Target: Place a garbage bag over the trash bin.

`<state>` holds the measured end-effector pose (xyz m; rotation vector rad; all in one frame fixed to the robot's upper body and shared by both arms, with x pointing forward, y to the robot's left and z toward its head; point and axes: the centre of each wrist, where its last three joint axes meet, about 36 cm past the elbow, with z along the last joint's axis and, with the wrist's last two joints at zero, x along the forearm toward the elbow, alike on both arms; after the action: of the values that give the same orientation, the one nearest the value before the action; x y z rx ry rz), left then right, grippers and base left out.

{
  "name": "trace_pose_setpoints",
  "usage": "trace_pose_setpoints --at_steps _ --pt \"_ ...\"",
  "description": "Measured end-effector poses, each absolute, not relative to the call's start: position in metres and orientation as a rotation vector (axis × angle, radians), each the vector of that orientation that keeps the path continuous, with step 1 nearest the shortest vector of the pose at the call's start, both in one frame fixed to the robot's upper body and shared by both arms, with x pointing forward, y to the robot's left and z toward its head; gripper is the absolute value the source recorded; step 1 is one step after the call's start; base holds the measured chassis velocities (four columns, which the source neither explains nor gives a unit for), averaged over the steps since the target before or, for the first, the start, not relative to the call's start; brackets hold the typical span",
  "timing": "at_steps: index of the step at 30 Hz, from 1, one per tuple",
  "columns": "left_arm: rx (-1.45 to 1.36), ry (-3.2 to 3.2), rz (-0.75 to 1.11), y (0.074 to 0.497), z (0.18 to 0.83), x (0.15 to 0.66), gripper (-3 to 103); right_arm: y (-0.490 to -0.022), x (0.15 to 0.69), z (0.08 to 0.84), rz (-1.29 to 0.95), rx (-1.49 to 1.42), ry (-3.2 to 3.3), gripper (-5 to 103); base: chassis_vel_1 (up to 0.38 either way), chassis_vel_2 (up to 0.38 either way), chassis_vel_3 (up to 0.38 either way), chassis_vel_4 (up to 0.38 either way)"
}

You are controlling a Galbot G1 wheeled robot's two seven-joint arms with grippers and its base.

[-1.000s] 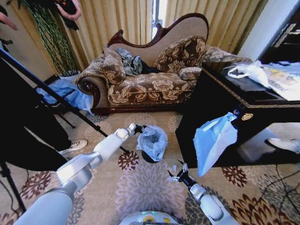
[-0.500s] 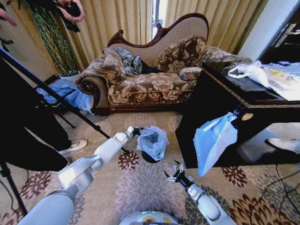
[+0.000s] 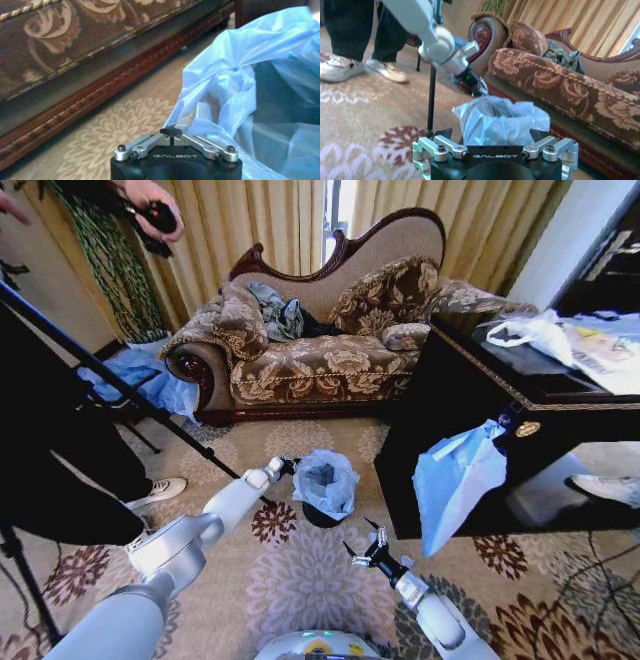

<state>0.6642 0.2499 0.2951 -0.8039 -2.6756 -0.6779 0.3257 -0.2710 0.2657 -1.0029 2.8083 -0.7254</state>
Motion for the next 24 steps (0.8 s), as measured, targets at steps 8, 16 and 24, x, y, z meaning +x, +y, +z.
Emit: trace_pose_setpoints --at_steps 8,16,24 --pt "-0.626 -2.771 -0.644 0.238 0.291 0.661 0 -0.262 0.345 0.288 -0.673 -0.936 2.767 100 0.0 0.0 0.0 0.0" --pt "-0.629 -2.829 -0.556 0.225 0.299 0.661 0 -0.242 0.395 0.3 -0.687 -0.749 2.761 100 0.0 0.0 0.0 0.0" --pt "-0.673 -2.863 -0.511 0.221 0.304 0.66 0 -0.198 0.465 0.285 -0.754 -0.534 2.823 99 0.0 0.0 0.0 0.0"
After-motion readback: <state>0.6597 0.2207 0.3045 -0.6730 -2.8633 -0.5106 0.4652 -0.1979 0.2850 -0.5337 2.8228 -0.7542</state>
